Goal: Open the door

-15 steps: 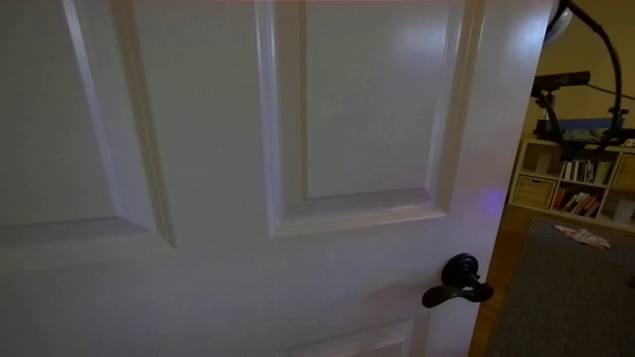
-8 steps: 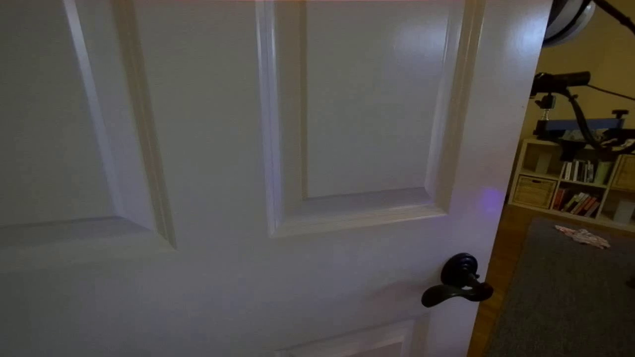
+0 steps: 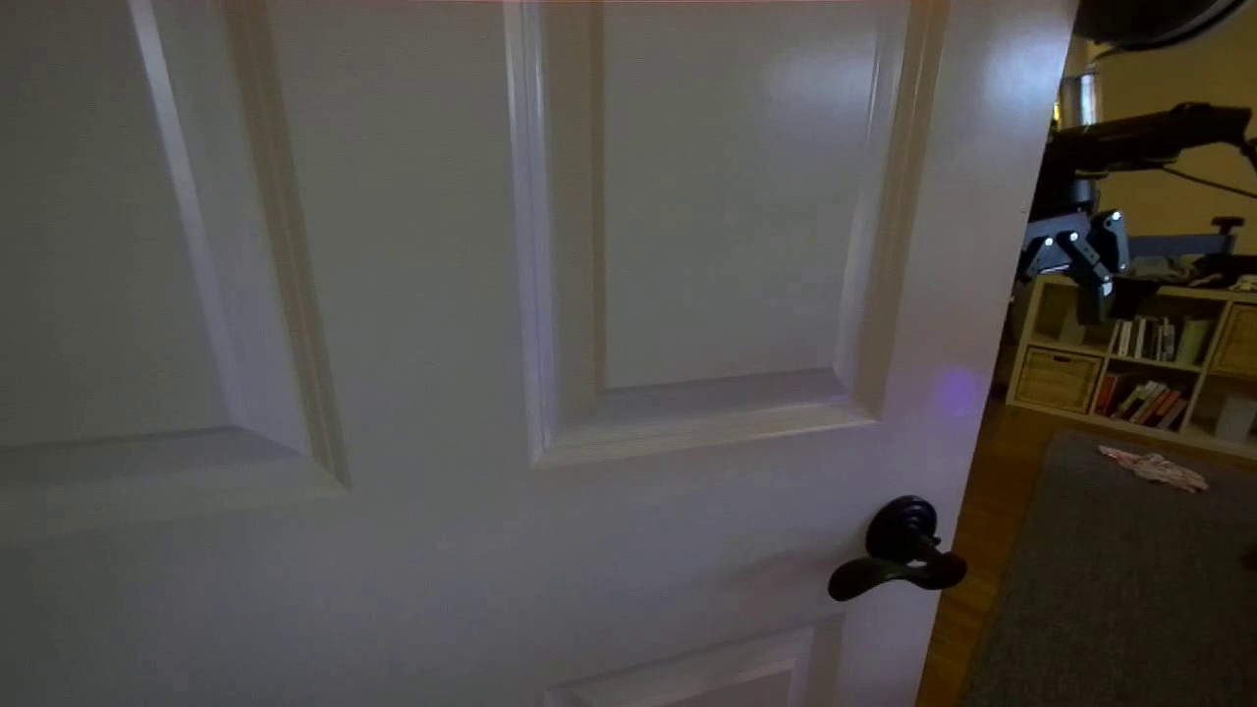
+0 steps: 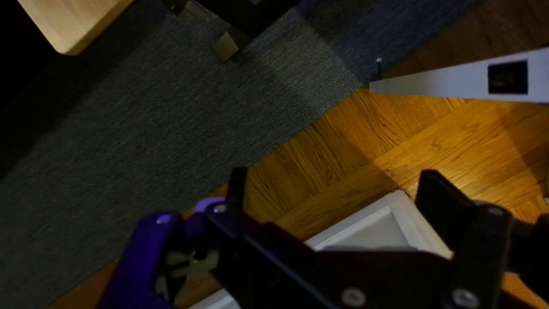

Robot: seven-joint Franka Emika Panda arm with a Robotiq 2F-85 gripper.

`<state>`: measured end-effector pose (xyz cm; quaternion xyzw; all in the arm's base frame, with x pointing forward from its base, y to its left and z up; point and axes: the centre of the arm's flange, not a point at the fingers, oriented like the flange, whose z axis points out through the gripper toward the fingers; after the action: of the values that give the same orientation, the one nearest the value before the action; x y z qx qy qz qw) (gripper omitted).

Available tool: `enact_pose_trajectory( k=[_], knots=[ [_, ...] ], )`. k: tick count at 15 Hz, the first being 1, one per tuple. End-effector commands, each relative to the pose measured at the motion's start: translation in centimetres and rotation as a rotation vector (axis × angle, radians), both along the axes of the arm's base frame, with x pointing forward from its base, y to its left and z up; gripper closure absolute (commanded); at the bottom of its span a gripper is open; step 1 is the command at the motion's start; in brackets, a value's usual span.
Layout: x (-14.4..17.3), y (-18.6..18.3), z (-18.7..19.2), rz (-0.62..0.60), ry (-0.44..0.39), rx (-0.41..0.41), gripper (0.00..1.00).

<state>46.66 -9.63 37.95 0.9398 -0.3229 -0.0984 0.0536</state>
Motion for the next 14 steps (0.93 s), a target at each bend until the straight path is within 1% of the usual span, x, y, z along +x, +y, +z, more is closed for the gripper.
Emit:
enact_pose_trajectory(
  k=[1,5,8,10,12,13,14],
  knots=[
    [-5.3,3.3,1.9,0.024,-0.009,-0.016,0.0],
    [-8.8,6.7,2.9,0.082,-0.046,-0.014,0.0],
    [-11.4,8.7,3.5,0.11,-0.103,-0.009,0.0],
    [-12.6,9.3,3.5,0.105,-0.15,0.006,0.0],
    [-13.1,9.3,3.7,0.09,-0.205,0.035,0.0],
    [-12.9,9.1,3.7,0.057,-0.236,0.051,0.0],
    [-11.0,8.9,4.0,0.098,-0.163,0.035,0.0]
  ],
)
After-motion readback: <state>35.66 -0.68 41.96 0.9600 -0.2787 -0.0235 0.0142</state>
